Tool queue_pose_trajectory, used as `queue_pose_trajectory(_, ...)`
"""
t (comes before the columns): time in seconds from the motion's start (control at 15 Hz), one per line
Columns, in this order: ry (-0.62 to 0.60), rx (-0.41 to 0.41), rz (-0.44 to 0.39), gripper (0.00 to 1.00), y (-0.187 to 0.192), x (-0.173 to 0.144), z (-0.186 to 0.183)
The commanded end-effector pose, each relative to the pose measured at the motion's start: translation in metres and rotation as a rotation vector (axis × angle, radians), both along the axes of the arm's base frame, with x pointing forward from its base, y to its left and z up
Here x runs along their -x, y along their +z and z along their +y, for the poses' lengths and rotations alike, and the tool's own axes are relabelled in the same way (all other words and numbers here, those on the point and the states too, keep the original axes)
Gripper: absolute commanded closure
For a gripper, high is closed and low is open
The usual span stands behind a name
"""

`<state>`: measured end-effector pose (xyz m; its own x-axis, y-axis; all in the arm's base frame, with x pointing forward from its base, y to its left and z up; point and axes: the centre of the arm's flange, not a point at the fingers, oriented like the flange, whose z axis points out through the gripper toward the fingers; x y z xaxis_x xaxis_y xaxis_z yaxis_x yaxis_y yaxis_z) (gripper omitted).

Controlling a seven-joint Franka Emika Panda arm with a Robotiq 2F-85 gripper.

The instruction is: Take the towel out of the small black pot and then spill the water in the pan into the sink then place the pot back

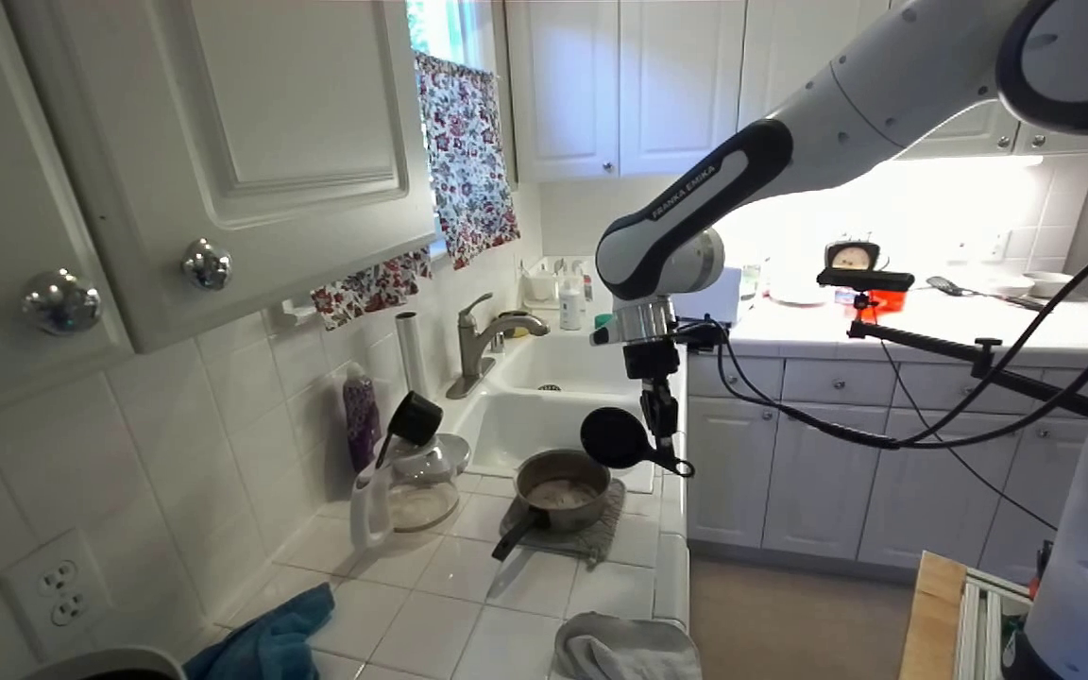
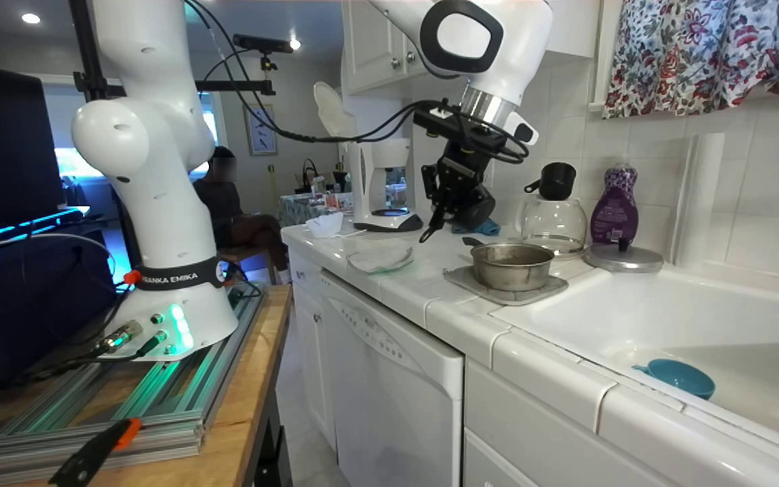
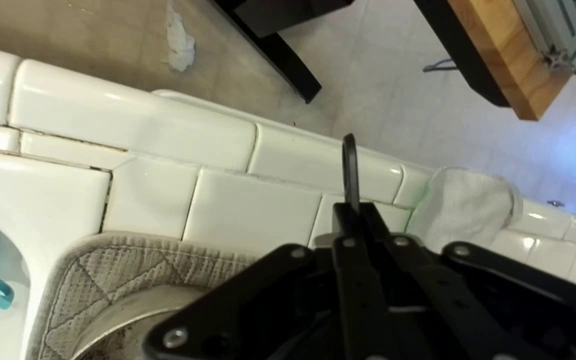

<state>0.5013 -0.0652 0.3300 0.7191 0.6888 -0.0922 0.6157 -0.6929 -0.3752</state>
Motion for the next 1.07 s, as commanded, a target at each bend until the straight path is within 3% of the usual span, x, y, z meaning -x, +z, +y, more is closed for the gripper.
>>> queue_pose_trajectory(0.0, -0.144, -0.132, 0.033, 0.99, -0.006, -0.034, -0.004)
queue_pose_trajectory(0.2, -0.204, -0.236, 0.051, 0.99, -0.012, -0.034, -0.006)
queue_pose_trajectory(0.27, -0.165, -0.172, 0.031, 0.95, -0.012, -0.024, -0.003)
queue_pose_trajectory(0.47, -0.192, -0.2, 0.041, 0.95, -0.015, -0.027, -0.006)
queue_pose_trajectory(0.53, -0.199, -0.241, 0.059, 0.99, -0.016, -0.03, -0.004)
queue_pose_trajectory(1.0, -0.345, -0.364, 0.123, 0.99, -0.018, -0.059, -0.041)
